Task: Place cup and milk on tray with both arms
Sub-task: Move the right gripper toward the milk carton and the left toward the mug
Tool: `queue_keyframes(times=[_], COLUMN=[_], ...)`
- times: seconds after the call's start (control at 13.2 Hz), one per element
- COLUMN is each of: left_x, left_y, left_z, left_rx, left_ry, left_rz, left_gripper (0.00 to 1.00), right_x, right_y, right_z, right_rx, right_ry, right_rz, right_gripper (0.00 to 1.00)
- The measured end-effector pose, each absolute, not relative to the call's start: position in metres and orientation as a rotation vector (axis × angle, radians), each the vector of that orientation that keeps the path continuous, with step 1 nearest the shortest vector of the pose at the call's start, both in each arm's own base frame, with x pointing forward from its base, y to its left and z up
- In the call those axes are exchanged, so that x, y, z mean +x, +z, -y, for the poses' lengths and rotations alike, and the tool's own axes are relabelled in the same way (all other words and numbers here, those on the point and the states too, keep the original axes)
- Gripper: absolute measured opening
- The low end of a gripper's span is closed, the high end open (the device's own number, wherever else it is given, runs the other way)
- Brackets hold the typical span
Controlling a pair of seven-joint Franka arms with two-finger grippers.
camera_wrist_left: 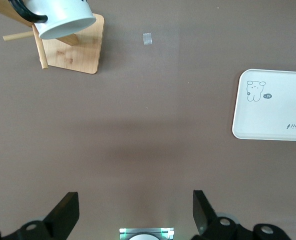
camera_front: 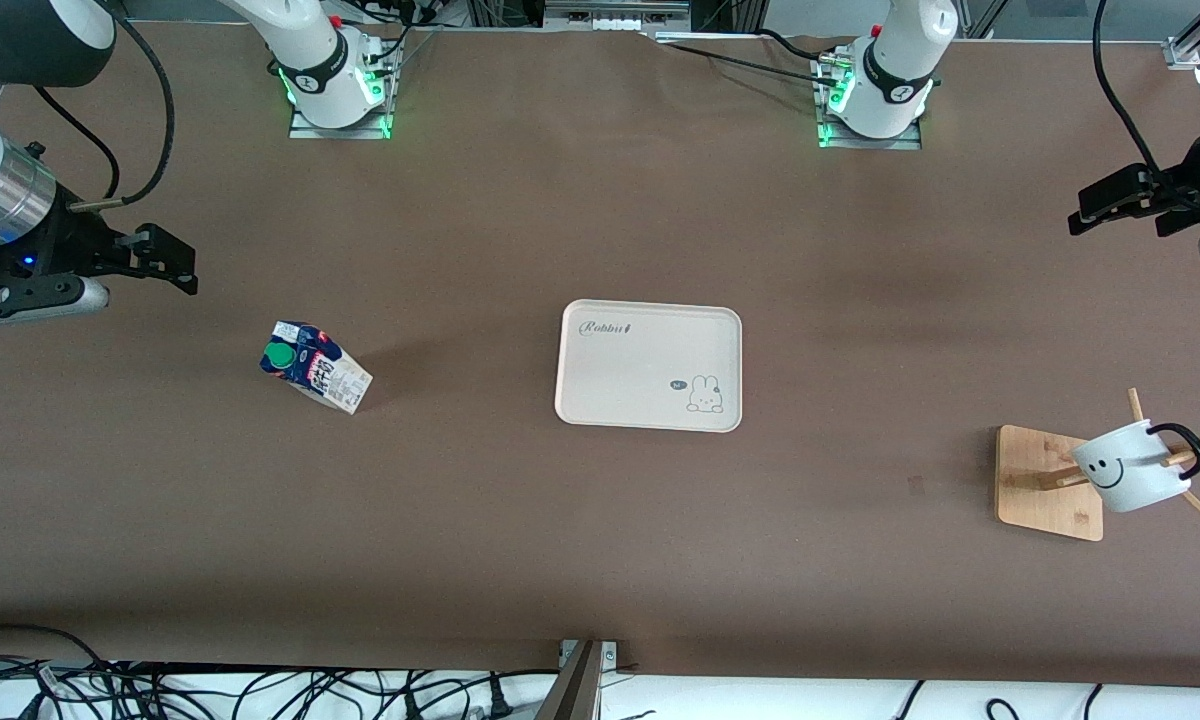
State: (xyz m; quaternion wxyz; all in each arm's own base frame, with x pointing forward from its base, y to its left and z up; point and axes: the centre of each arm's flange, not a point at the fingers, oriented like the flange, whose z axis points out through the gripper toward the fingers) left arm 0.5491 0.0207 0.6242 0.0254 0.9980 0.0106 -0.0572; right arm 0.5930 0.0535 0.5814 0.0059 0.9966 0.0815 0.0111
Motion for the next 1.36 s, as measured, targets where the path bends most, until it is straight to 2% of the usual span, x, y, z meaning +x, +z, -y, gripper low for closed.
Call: queue_keyframes(times=[0.45,0.83,1.36], left_x=[0.550,0.561,0.576], left_y=[0.623,0.606,0.589], left_z=[-0.016,0.028,-0.004], left_rx=[3.129,3.238,3.140], left_ry=[-0.187,-0.216,-0.180], left_rz=[-0.009,0.139,0.024], left_gripper=[1.00,1.00,1.00], right_x=[0.593,0.594,0.594], right_y=[0.581,0.582,0.582], right_z=[-0.053,-0.054,-0.057], right_rx=[3.119,3.119,3.118], right_ry=[0.035,0.051,0.052], right_rz=[-0.255,-0.256,-0.266], right_gripper=[1.00,1.00,1.00])
